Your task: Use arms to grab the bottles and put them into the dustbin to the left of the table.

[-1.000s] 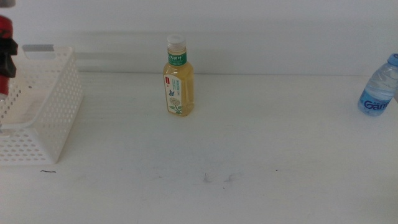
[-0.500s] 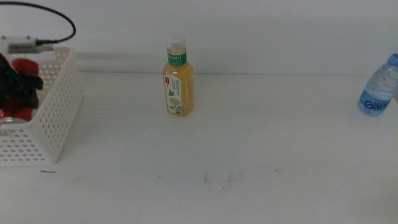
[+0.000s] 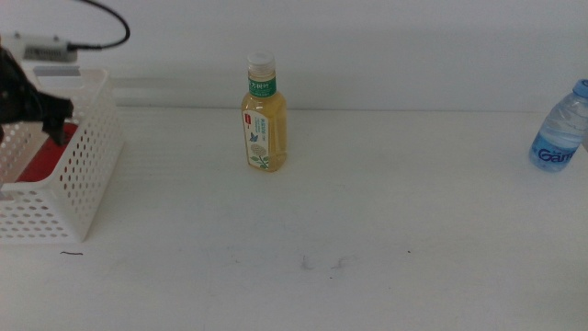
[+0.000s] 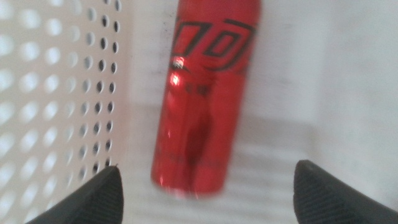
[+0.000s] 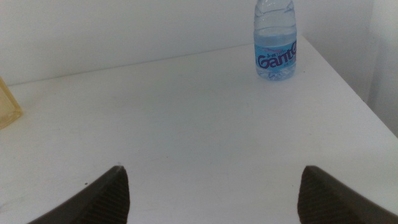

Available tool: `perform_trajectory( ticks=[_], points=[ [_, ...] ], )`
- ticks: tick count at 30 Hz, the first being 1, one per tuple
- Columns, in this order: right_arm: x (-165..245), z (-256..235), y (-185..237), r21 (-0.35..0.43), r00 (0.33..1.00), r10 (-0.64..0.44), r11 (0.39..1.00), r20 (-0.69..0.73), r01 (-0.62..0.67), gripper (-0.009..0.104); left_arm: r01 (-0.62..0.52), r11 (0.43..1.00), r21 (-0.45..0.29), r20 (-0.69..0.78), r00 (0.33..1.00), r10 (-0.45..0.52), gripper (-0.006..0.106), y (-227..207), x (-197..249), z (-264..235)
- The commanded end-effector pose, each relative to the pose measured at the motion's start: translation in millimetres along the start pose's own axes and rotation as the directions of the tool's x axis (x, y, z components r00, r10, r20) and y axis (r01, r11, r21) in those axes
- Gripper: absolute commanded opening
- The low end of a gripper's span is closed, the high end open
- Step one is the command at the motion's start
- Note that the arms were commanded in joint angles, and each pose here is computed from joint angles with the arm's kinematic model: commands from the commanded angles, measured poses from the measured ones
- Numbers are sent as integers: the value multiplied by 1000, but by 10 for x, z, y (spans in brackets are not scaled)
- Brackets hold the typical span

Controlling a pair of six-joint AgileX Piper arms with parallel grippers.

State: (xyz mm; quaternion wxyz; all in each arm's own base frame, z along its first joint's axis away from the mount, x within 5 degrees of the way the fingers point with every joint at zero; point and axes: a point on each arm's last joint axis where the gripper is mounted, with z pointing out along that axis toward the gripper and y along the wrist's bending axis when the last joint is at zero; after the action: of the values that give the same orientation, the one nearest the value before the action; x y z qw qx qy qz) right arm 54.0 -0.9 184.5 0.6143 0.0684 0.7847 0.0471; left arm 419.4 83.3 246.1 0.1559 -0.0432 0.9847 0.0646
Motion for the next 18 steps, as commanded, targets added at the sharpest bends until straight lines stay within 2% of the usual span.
perform_trajectory(
  ticks=[1, 7, 12, 18],
  points=[
    [-6, 1, -8, 10, 1000, -17, 1000, 19, 17, 91, 24, 1000, -19, 47, 999, -23, 94, -85, 19, -441],
    [-6, 1, -8, 10, 1000, -17, 1000, 19, 17, 91, -18, 1000, 25, 241, 970, 12, 94, -423, 394, -1556],
    [-6, 1, -8, 10, 1000, -17, 1000, 19, 17, 91, -123, 990, 74, 388, 918, 85, 94, -661, 883, -2266],
    [-6, 1, -8, 10, 1000, -17, 1000, 19, 17, 91, -233, 964, 127, 426, 891, 159, 94, -926, 1185, -2531]
  ],
)
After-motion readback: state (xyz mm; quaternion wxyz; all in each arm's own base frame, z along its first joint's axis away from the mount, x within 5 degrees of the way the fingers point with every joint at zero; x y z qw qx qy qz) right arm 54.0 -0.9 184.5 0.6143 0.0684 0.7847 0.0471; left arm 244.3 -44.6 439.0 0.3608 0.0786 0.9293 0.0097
